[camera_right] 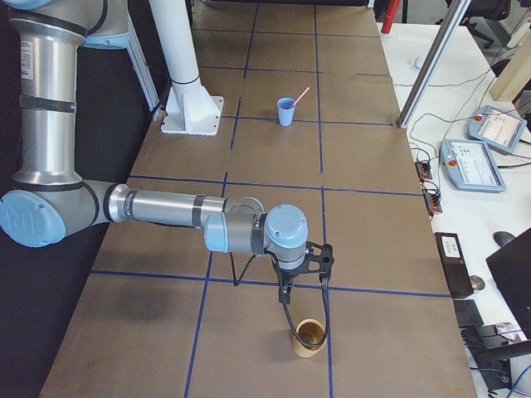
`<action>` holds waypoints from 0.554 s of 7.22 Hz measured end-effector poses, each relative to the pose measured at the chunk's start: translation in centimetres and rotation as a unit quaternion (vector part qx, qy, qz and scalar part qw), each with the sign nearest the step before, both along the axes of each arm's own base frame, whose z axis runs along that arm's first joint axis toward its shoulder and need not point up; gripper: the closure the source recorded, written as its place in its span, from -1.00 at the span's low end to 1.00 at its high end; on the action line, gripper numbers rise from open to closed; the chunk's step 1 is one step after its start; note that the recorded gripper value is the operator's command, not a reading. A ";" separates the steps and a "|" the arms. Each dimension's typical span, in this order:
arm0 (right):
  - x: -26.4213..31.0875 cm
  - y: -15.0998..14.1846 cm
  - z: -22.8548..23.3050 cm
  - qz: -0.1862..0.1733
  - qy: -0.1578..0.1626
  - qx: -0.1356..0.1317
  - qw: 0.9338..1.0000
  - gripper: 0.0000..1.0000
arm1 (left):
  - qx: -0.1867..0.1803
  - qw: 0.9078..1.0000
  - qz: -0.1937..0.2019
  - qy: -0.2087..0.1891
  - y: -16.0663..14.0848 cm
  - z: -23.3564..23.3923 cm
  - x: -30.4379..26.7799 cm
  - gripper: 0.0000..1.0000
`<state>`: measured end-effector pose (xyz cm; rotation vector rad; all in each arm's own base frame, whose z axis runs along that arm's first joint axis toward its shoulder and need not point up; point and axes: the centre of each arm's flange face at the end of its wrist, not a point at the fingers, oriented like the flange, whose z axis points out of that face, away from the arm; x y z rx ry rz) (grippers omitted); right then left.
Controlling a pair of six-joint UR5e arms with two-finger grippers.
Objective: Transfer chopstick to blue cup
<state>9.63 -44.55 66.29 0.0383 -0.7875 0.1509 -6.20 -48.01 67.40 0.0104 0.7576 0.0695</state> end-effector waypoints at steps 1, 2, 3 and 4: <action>0.0 0.0 0.0 0.000 0.000 0.001 1.000 -1.00 | 0.000 1.000 0.000 0.000 0.0 0.0 0.0 -1.00; 0.0 0.0 -0.1 0.000 0.000 0.001 1.000 -1.00 | 0.000 1.000 0.000 0.000 0.0 0.0 0.0 -1.00; 0.0 -0.1 -0.1 0.000 0.000 0.002 1.000 -1.00 | 0.000 1.000 0.000 0.000 0.0 0.0 0.0 -1.00; 0.0 -0.1 -0.2 0.000 0.000 0.002 1.000 -1.00 | 0.001 1.000 0.000 0.000 0.0 0.0 0.0 -1.00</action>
